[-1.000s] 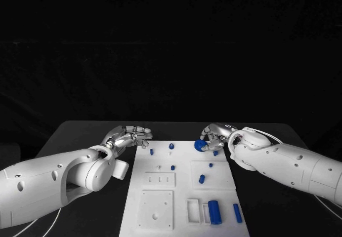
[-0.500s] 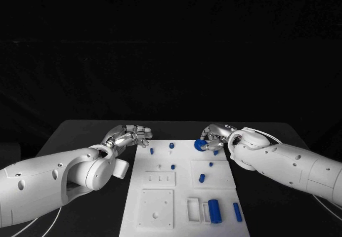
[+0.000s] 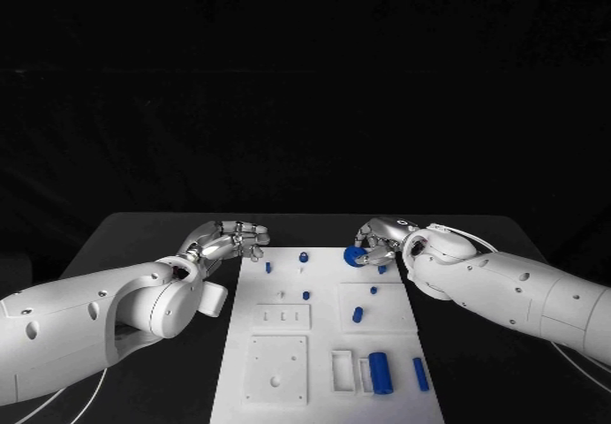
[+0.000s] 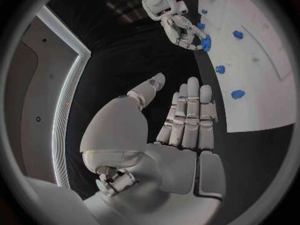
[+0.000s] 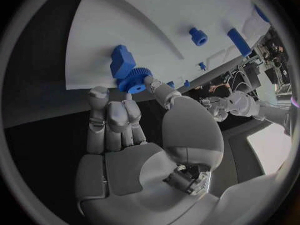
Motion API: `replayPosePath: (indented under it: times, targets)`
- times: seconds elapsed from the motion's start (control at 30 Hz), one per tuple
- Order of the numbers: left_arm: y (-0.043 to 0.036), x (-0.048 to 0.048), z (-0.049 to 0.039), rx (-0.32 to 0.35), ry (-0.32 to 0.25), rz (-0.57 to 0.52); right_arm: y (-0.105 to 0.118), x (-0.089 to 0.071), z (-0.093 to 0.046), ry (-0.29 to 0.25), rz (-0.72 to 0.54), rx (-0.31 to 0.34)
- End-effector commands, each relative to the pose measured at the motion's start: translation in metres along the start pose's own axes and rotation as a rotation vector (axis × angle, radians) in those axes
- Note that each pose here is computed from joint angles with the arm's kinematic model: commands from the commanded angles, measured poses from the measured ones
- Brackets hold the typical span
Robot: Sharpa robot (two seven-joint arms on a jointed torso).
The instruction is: Assemble the parts on the task board
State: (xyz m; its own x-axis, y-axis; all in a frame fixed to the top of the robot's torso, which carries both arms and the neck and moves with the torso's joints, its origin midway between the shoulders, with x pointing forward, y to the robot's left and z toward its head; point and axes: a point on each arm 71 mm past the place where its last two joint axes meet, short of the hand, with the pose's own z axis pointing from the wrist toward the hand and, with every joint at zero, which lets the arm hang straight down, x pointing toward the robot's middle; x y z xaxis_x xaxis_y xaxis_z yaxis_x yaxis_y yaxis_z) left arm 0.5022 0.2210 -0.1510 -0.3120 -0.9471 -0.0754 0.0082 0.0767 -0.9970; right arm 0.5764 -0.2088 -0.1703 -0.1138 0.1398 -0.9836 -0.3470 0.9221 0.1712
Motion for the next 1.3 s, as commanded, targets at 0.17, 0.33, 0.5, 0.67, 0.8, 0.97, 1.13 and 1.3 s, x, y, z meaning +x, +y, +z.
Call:
replayPosePath:
  times: [0.17, 0.33, 0.5, 0.67, 0.8, 0.97, 1.13, 1.3]
  targets:
    - [-0.0013, 0.0025, 0.0003, 0.007, 0.015, -0.001, 0.005, 0.017, -0.002, 0.042, -0.138, -0.038]
    - [-0.0012, 0.0028, 0.0007, 0.006, 0.015, -0.001, 0.005, 0.021, -0.004, 0.053, -0.162, -0.042]
    - [-0.0011, 0.0022, 0.0004, 0.005, 0.014, -0.001, 0.005, 0.025, -0.005, 0.059, -0.173, -0.043]
    - [-0.0011, 0.0017, 0.0001, 0.004, 0.012, 0.0, 0.005, 0.028, -0.006, 0.074, -0.169, -0.043]
    - [-0.001, 0.0015, 0.0001, 0.003, 0.011, 0.0, 0.005, 0.028, -0.007, 0.076, -0.154, -0.042]
    - [-0.0009, 0.001, -0.0002, 0.003, 0.01, 0.0, 0.008, 0.024, -0.008, 0.025, -0.18, -0.054]
    - [-0.0009, 0.0004, -0.0002, 0.003, 0.007, 0.001, 0.015, 0.019, -0.01, -0.04, -0.224, -0.067]
    - [-0.0014, 0.0001, -0.0001, 0.012, 0.008, 0.017, 0.023, 0.01, -0.012, -0.117, -0.246, -0.065]
